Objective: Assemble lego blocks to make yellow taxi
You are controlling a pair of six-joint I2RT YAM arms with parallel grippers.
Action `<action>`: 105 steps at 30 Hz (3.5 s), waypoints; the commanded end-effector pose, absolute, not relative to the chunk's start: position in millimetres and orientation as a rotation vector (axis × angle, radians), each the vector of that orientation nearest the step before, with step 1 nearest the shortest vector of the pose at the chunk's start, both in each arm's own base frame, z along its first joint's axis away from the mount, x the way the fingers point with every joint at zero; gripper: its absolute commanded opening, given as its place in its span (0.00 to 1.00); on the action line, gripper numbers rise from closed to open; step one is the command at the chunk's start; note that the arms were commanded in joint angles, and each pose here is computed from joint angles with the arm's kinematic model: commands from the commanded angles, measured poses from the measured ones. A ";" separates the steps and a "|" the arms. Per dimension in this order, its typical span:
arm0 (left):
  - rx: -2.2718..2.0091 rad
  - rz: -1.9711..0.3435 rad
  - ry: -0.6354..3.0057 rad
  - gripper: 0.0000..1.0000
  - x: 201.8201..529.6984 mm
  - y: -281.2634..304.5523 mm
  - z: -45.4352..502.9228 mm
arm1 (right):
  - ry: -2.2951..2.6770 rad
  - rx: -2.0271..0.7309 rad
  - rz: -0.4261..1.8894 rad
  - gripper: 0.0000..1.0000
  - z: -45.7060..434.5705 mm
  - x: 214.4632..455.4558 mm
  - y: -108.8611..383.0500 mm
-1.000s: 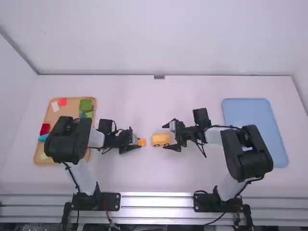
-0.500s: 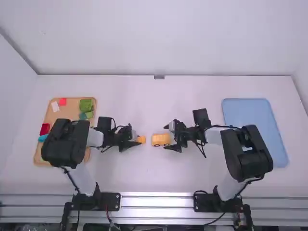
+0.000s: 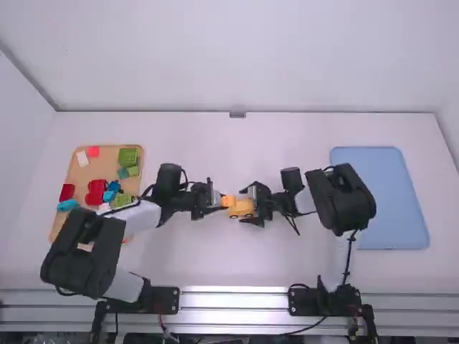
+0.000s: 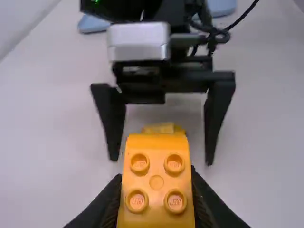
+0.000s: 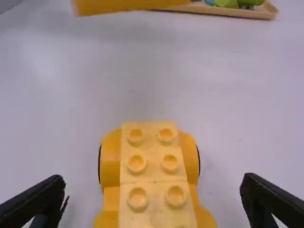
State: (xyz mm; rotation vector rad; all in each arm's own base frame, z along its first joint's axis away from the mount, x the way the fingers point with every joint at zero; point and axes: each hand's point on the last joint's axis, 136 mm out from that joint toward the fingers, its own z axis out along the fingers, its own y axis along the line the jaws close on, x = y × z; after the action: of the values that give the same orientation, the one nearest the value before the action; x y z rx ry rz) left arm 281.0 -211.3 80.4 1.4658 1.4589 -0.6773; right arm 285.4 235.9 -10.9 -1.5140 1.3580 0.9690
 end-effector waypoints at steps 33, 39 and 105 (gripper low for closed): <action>1.418 -0.957 1.640 0.10 287.4 -246.6 13.6 | 1.493 -1.502 0.966 0.34 -38.9 285.5 240.2; 1.518 -0.866 1.648 0.06 276.3 -256.1 -2.5 | 1.464 -1.514 0.976 0.34 -36.6 282.6 242.8; 0.135 -0.586 2.160 0.99 382.0 -77.6 27.0 | 2.129 -0.344 0.012 0.20 164.8 356.7 -12.3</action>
State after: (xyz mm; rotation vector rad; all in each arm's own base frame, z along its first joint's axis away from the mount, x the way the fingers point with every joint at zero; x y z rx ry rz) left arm 359.2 -80.1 10.8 0.1493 2.1905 -0.6432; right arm 352.4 48.6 154.7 -0.6323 2.0393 0.3208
